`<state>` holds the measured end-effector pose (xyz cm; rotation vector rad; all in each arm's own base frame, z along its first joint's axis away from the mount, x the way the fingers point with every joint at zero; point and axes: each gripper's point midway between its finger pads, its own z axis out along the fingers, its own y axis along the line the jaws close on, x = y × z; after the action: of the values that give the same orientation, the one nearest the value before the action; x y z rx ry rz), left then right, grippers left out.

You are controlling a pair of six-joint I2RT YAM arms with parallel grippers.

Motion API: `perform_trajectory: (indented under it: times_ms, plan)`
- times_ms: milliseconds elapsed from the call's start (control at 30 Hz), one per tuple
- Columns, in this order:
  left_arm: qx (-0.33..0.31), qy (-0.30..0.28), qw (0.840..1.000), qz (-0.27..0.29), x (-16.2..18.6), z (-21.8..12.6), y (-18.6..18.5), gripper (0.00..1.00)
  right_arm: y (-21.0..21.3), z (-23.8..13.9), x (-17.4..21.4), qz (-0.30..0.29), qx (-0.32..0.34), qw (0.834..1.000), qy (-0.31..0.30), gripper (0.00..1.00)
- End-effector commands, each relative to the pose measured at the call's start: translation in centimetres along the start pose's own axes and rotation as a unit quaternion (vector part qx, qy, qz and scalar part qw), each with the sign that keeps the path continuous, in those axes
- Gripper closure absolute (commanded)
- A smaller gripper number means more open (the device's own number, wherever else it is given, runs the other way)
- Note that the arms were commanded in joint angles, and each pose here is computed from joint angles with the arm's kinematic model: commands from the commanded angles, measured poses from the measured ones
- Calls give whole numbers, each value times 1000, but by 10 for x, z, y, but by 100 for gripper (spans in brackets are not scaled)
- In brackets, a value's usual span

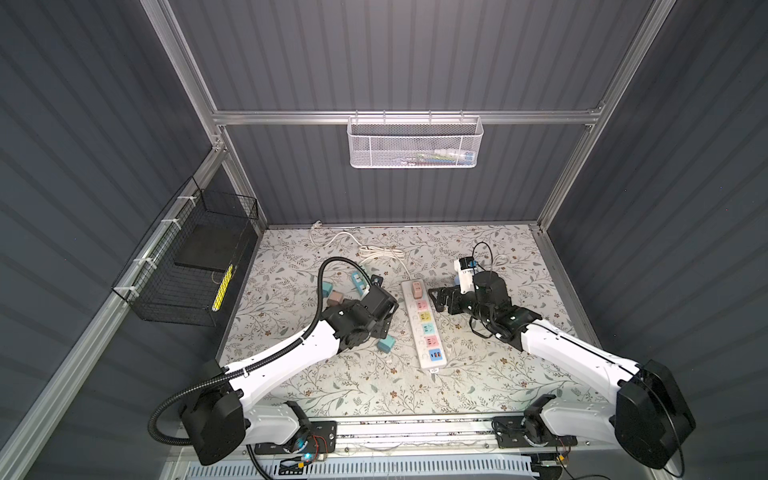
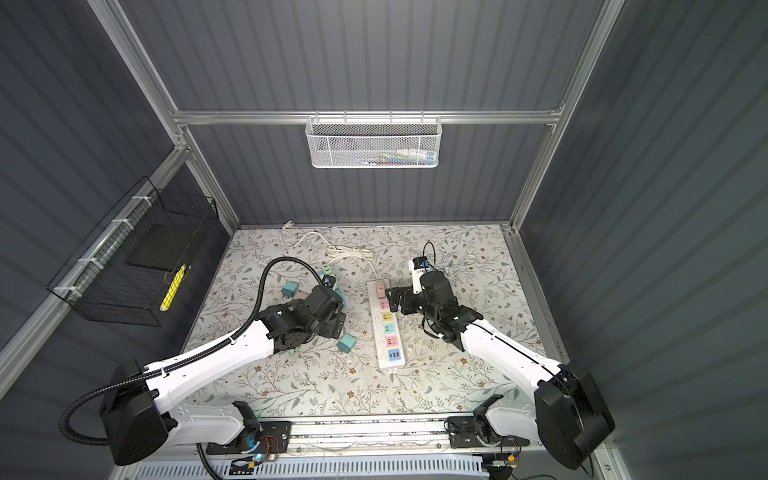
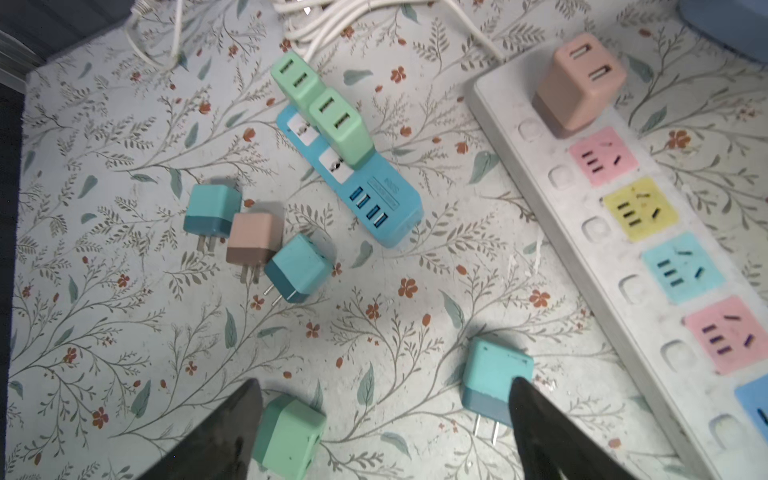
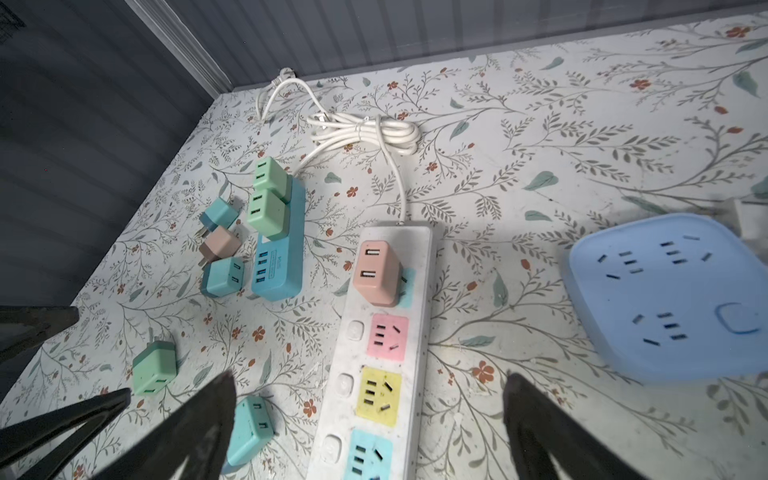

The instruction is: Insert the plug

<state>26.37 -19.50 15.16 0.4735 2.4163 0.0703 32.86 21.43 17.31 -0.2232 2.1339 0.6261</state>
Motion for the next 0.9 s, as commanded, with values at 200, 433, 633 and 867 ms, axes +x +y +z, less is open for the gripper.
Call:
perform_trajectory:
  times_ms: [200,433,633,867]
  plan:
    - [73,59,996,10,22,6,-28,17,-18,-4,11,21,9,999,-23,48]
    - [93,128,987,36,47,26,-48,27,-25,-9,11,26,23,998,-46,58]
    - [110,169,977,63,60,33,-65,27,-27,-5,13,34,25,998,-41,50]
    - [98,224,965,94,81,50,-75,30,-28,-5,15,37,27,998,-40,48]
